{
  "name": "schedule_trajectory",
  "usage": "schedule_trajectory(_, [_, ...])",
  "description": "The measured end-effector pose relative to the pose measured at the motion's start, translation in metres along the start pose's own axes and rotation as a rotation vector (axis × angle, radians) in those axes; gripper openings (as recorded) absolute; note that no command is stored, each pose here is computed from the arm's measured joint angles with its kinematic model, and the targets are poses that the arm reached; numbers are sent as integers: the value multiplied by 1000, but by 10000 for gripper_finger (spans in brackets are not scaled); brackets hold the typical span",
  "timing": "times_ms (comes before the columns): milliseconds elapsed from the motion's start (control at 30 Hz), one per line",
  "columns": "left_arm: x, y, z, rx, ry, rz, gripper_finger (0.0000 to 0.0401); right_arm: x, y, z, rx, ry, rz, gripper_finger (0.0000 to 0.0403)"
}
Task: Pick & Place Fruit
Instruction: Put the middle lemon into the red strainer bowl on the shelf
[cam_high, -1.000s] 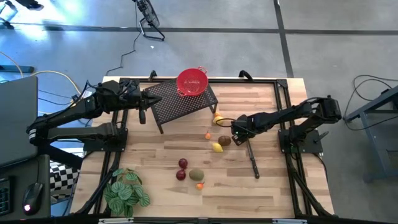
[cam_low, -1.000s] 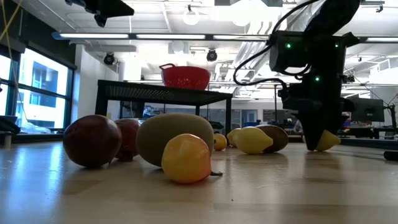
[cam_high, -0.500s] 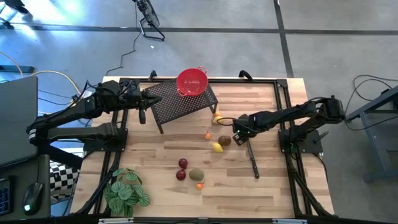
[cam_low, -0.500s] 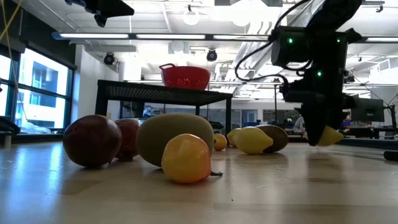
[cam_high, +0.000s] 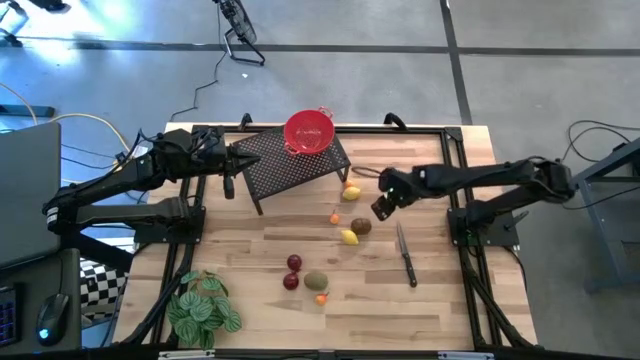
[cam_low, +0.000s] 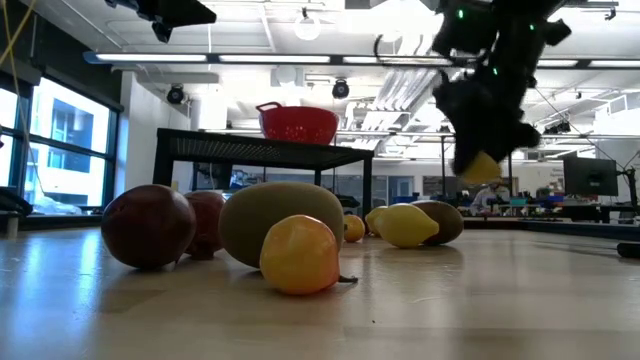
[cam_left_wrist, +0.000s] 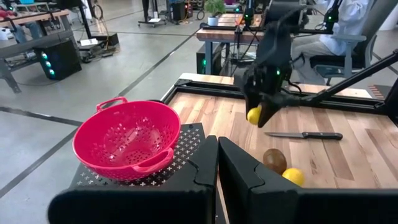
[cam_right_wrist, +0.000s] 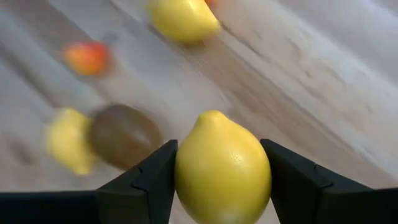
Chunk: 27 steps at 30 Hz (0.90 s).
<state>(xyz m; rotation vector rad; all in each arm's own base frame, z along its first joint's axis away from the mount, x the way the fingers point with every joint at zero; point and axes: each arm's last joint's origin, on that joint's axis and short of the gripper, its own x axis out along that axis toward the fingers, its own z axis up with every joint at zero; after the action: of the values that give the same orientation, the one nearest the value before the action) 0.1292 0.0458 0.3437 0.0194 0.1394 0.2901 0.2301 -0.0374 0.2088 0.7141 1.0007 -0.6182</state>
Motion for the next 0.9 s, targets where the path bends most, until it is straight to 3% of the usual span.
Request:
schedule_trajectory(167, [0, 0, 1, 9, -7, 2, 9, -24, 9, 22, -44, -139, 137, 203])
schedule_trajectory(400, [0, 0, 6, 12, -59, 5, 9, -52, 30, 59, -194, -409, 276, 198])
schedule_trajectory(833, [0, 0, 6, 14, -61, 4, 9, -76, 46, 107, -317, -769, 358, 198])
schedule_trajectory(900, [0, 0, 6, 13, -61, 4, 9, -73, 46, 113, -329, -768, 344, 199])
